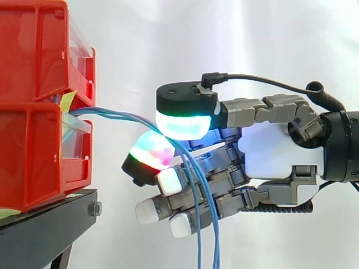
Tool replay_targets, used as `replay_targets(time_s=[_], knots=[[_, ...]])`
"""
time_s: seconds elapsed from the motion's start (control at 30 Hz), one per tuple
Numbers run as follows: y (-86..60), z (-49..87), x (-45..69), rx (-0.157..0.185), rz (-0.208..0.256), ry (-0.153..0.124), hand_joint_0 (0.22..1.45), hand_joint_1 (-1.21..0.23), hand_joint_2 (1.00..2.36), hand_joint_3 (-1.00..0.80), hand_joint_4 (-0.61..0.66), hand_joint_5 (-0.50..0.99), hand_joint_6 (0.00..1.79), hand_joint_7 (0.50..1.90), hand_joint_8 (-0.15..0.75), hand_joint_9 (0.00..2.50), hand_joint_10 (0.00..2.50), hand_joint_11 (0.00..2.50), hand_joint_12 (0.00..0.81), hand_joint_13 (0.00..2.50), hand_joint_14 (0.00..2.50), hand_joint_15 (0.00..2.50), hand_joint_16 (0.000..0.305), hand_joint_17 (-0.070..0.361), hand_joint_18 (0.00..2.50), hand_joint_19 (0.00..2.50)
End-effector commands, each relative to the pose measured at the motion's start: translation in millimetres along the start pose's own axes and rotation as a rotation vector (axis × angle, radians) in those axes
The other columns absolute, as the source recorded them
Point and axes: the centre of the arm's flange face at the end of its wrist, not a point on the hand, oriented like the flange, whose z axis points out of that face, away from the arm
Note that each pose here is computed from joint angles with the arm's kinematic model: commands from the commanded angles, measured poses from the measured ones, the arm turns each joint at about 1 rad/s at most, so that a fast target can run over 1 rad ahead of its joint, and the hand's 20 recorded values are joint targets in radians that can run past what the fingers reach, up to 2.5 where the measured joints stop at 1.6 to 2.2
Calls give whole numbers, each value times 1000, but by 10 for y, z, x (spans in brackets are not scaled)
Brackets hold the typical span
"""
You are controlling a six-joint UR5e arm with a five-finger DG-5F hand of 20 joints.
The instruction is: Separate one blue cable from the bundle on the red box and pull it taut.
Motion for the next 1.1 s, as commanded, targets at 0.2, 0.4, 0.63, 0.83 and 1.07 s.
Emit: replay_targets(time_s=[0.2,0.4,0.63,0.83,1.07], knots=[[2,-1,12,0,-1,1,702,-874,1092,185,179,-132,548,1312,314,726,10,421,390,492,7,228,54,122,539,412],[2,-1,12,0,-1,1,694,-886,1114,167,181,-140,550,1289,310,681,12,408,393,462,7,220,54,122,517,405],[-5,-4,11,1,-2,2,584,-775,1012,-296,196,-114,506,1409,313,752,12,422,367,501,8,233,49,109,521,456],[-5,-4,11,1,-2,2,557,-728,1004,-462,216,-87,503,1433,332,839,12,435,371,543,7,232,49,110,563,448],[3,-3,24,-1,-1,3,566,-689,1001,-487,231,-67,513,1457,345,912,12,449,366,570,7,230,47,107,588,439]])
